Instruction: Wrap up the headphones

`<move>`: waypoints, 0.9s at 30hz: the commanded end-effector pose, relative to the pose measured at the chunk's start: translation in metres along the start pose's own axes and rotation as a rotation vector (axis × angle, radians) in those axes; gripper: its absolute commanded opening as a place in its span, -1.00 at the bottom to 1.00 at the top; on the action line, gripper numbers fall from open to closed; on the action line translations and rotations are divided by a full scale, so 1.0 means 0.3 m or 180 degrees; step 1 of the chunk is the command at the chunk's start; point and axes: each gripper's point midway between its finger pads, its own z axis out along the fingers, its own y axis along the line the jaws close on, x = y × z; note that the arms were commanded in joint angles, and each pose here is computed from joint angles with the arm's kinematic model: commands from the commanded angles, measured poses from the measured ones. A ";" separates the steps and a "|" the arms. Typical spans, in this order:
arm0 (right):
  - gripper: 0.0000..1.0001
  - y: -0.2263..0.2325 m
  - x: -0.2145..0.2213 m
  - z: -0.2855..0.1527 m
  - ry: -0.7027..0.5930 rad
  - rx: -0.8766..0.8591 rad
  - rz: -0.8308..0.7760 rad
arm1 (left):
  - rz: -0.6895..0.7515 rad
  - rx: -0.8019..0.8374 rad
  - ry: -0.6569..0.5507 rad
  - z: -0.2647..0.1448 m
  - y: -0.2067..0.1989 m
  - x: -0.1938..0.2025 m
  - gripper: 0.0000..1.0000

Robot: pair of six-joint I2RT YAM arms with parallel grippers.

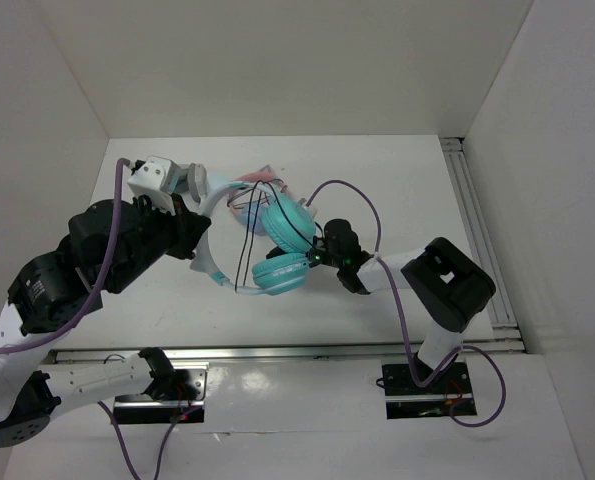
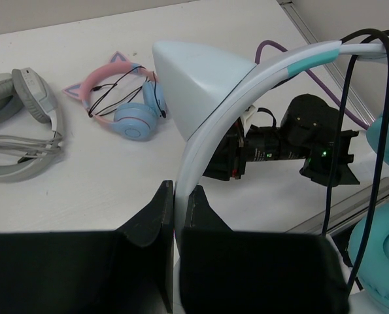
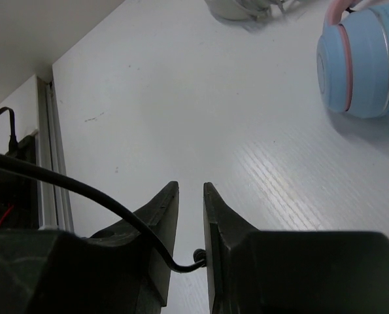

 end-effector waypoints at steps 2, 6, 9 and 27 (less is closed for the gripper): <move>-0.41 0.006 -0.021 0.011 -0.0174 -0.0049 -0.0060 | -0.0362 0.0152 -0.0538 -0.064 -0.027 -0.165 -1.00; -0.41 0.004 0.012 0.003 -0.0127 -0.0062 -0.0041 | -0.0365 0.0120 -0.0548 -0.070 -0.019 -0.170 -1.00; -0.41 0.002 0.025 -0.002 -0.0103 -0.0053 -0.0028 | -0.0339 0.0085 -0.0559 -0.070 -0.012 -0.172 -1.00; -0.17 -0.007 0.090 -0.022 -0.0002 -0.0035 0.0052 | -0.0321 0.0006 -0.0527 -0.062 0.002 -0.157 -1.00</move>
